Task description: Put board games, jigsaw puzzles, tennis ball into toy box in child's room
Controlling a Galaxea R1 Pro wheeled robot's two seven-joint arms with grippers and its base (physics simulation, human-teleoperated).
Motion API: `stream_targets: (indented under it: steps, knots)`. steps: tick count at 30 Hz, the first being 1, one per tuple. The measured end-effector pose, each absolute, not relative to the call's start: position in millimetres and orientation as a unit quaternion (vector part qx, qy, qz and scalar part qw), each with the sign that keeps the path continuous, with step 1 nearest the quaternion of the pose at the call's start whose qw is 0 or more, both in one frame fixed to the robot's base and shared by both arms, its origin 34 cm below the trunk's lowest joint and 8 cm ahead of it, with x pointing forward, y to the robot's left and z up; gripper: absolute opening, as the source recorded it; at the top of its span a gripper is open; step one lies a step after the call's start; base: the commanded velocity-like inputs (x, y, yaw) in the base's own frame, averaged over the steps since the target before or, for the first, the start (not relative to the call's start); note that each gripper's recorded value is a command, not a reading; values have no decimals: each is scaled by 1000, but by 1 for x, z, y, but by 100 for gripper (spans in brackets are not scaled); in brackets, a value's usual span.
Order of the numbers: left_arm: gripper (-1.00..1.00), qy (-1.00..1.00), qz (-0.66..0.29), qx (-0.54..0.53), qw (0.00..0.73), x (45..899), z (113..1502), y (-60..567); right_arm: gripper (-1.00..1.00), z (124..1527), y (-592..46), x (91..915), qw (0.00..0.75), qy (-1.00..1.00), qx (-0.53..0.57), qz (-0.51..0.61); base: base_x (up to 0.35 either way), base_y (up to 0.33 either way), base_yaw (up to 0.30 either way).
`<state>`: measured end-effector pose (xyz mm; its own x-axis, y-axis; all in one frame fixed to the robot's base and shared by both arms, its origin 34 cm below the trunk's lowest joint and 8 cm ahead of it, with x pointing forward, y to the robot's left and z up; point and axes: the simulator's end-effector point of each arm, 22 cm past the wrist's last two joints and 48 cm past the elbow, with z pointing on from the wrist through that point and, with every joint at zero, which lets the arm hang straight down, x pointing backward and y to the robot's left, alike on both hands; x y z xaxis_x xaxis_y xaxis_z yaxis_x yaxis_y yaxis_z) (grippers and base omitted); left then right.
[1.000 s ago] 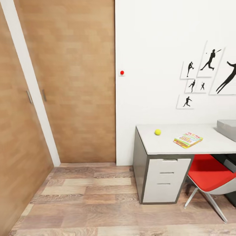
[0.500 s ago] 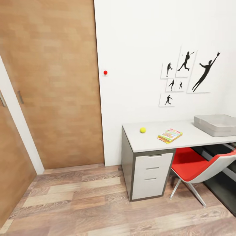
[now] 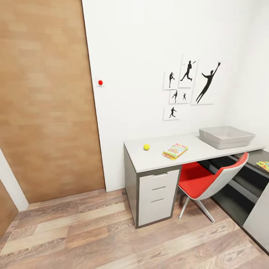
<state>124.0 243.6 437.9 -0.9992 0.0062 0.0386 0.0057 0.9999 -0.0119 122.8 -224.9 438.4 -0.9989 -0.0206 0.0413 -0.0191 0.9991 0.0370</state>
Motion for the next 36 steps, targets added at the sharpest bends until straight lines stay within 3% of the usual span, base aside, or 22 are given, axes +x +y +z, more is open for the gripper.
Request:
stream_targets:
  steps: [36]
  knots:
    - [100, -1000, 5, -2, 19, 124, 438, 244, 100, 438, -225, 123, 21, -1000, 9, -18, 0, 0, -282]
